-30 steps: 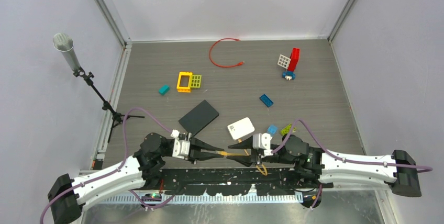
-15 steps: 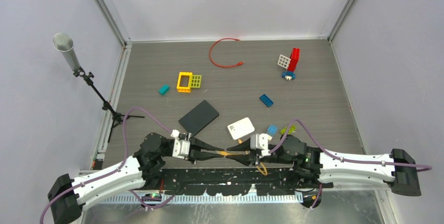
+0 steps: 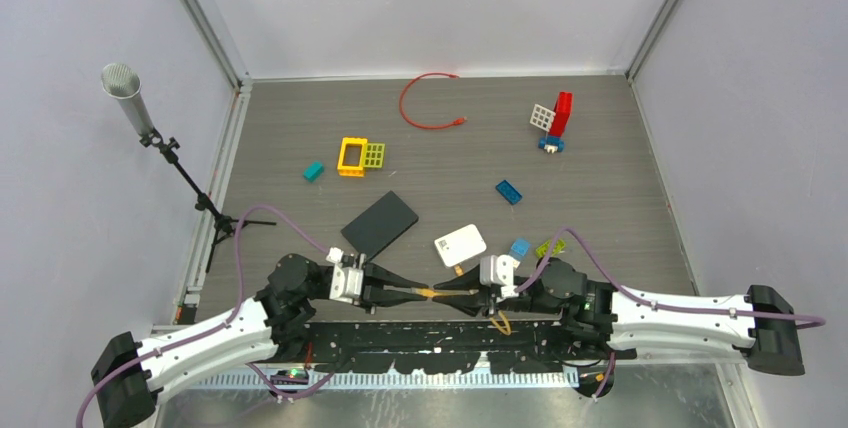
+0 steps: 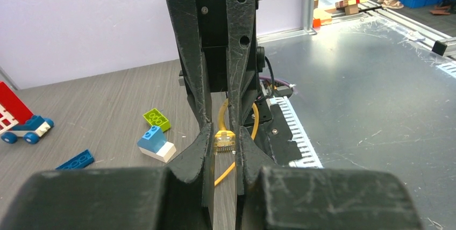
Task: Insert the plug into the switch port
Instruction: Pick up the connector from the center of the board.
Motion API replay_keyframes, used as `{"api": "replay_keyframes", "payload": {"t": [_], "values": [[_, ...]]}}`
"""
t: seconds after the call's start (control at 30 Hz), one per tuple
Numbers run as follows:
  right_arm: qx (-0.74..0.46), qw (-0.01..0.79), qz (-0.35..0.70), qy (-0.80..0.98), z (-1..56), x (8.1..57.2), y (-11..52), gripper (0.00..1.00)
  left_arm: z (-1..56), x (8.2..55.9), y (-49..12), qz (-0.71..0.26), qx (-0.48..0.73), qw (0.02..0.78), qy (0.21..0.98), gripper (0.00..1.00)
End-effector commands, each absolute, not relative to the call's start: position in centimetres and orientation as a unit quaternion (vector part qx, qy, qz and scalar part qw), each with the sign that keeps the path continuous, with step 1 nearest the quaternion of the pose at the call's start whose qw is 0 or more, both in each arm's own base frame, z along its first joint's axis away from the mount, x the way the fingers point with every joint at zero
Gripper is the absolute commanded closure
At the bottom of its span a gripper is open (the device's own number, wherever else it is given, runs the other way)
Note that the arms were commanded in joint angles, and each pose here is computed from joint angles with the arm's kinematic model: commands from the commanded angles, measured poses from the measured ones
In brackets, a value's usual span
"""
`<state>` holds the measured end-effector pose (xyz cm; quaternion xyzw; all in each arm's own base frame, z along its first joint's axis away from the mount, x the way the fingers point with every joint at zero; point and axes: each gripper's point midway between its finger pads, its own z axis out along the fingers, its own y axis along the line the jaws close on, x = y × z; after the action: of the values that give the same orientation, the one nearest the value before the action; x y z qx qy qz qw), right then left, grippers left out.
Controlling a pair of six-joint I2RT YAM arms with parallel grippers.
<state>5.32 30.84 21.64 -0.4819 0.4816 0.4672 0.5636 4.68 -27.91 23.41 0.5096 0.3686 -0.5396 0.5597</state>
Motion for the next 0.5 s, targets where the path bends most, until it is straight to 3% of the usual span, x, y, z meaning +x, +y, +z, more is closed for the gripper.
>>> {"api": "replay_keyframes", "payload": {"t": [0.0, 0.27, 0.37, 0.4, 0.47], "values": [[-0.461, 0.586, 0.483, 0.46, 23.7, 5.2, 30.6, 0.72, 24.2, 4.7, -27.8, -0.54, 0.503, 0.573, 0.357, 1.0], [-0.467, 0.583, 0.483, 0.458, 23.5, 5.0, 30.6, 0.99, 24.1, 4.8, -27.8, -0.537, 0.503, 0.574, 0.359, 1.0], [-0.471, 0.578, 0.479, 0.463, 23.1, 5.1, 30.7, 1.0, 24.0, 4.9, -27.9, -0.537, 0.5, 0.574, 0.363, 1.0], [-0.469, 0.579, 0.476, 0.467, 23.1, 5.3, 30.7, 1.0, 24.0, 5.2, -27.9, -0.537, 0.494, 0.576, 0.37, 0.93], [-0.453, 0.585, 0.46, 0.491, 22.8, 6.4, 30.7, 1.0, 24.1, 6.2, -27.9, -0.532, 0.469, 0.584, 0.394, 0.63]]}}
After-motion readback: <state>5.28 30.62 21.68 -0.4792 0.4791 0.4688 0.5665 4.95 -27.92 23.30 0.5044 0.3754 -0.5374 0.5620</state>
